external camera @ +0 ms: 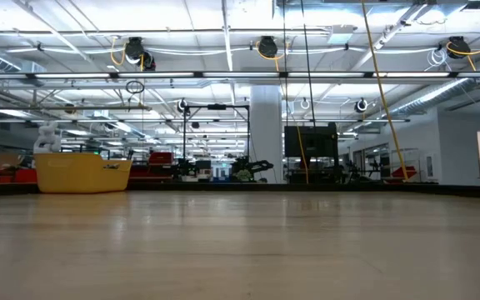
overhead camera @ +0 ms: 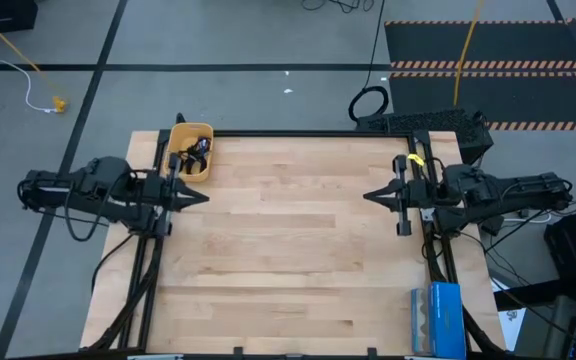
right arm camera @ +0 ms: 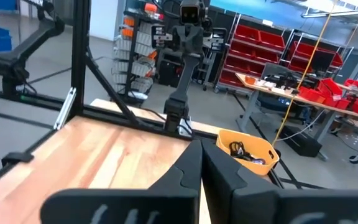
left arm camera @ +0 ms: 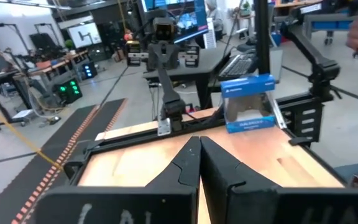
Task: Pick and place USB-C Cables
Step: Return to Home Position
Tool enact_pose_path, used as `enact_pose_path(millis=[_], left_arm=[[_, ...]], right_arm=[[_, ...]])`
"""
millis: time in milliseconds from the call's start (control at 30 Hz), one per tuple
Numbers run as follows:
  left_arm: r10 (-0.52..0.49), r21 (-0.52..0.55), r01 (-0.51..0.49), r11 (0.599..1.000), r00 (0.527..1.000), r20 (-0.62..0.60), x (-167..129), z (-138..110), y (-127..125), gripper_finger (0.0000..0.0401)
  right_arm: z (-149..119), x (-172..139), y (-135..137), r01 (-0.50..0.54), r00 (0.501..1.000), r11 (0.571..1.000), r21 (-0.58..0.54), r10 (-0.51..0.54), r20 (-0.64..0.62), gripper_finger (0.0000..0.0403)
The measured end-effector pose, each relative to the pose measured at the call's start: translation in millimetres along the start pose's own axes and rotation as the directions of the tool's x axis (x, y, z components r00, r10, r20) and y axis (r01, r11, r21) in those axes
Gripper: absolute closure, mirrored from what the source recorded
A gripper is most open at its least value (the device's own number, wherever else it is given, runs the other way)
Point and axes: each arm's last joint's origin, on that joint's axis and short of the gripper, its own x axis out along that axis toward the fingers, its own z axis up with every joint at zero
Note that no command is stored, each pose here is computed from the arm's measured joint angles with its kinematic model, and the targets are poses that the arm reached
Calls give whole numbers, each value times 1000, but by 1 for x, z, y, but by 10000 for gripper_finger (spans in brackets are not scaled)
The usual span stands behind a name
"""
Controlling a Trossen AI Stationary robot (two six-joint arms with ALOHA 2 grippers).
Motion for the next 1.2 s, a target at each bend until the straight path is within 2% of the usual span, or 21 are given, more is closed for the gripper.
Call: enact_pose_path(millis=[167, 400, 567, 767, 1000, 1200], left_arm=[[16, -3, -16, 1000, 1000, 1, 1, -15, 0, 393], [44, -59, -44, 997, 999, 3, -1, -40, -2, 389], [42, -102, -43, 994, 999, -4, 1, -60, -6, 397], [10, -137, -15, 990, 999, -38, 3, -84, -12, 388], [13, -135, -15, 991, 1000, -14, 3, -110, -18, 395], [17, -136, -16, 991, 1000, 7, -1, -126, -21, 390]], right_arm=[[-6, -4, 0, 9, 1000, 1000, -19, -9, 1, 403], [-21, -7, -2, 36, 999, 999, -3, -36, -22, 403], [-41, -4, 1, 41, 998, 999, 19, -40, -55, 403], [-68, 2, 8, 23, 999, 999, 27, -22, -24, 403], [-102, 3, 18, -48, 999, 990, 129, 48, 2, 403], [-135, -2, 25, -52, 998, 980, 191, 44, 44, 403]])
